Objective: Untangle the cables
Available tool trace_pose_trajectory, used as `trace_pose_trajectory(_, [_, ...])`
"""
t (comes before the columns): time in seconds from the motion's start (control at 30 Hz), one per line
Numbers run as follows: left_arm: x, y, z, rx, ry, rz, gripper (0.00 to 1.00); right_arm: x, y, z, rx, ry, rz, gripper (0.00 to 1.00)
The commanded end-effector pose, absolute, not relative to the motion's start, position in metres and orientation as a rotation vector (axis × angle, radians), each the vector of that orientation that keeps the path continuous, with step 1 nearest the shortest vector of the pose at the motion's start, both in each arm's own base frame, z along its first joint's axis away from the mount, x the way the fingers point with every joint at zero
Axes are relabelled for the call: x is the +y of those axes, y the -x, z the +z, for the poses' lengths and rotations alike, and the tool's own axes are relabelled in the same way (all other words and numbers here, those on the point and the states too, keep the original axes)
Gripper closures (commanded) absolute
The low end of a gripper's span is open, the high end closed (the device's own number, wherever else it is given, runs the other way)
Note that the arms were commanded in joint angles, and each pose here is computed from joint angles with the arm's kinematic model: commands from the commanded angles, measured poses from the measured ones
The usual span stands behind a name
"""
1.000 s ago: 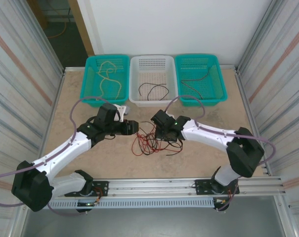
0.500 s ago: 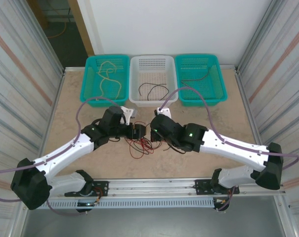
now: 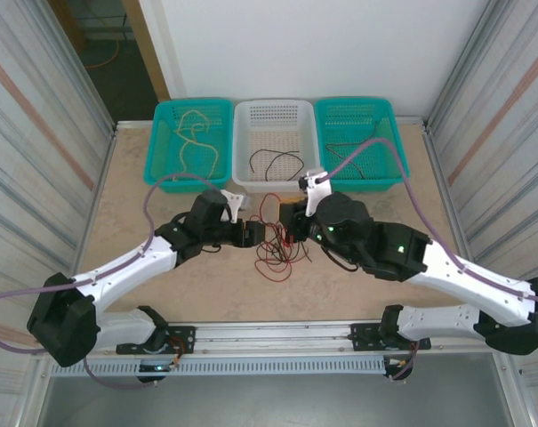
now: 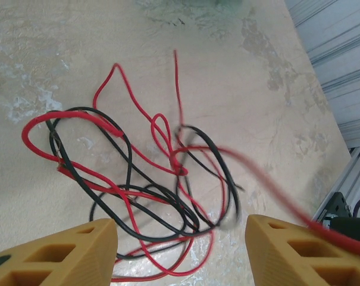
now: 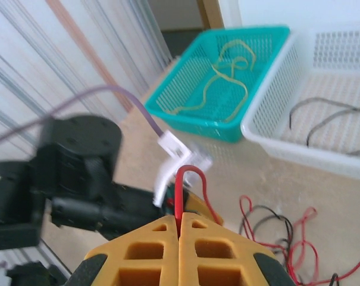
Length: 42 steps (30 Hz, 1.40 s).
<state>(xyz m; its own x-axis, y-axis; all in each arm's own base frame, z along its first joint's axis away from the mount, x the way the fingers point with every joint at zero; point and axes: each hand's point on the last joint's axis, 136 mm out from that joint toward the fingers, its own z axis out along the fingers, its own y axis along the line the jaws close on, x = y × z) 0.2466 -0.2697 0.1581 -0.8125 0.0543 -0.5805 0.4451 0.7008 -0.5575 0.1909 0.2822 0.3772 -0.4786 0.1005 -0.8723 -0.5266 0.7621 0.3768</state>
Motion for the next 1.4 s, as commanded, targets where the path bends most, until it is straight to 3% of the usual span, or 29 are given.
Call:
trace_pose_trajectory(0.0, [-0.274,-0.251,0.155,2.356,-0.39,-0.973,0.41,0.272,-0.186,0.435,1.776,0.324,0.846,1.0])
trace_pose_trajectory(0.5, [-0.268,-0.24,0.157,2.339,-0.403,-0.979,0.41,0.251,-0.179,0.539,1.511,0.348,0.939,1.0])
trace_pose_trajectory(0.73, [-0.264,-0.241,0.168,2.312,-0.418,-0.952,0.4,0.244,-0.187,0.558,1.475,0.332,0.924,1.0])
trace_pose_trajectory(1.03, [-0.23,-0.262,0.265,2.142,-0.354,-0.967,0.33,0.236,-0.199,0.569,1.459,0.309,0.905,1.0])
trace_pose_trajectory(1.37, [-0.274,-0.228,0.311,1.961,-0.57,-1.188,0.29,0.229,-0.209,0.577,1.443,0.273,0.927,1.0])
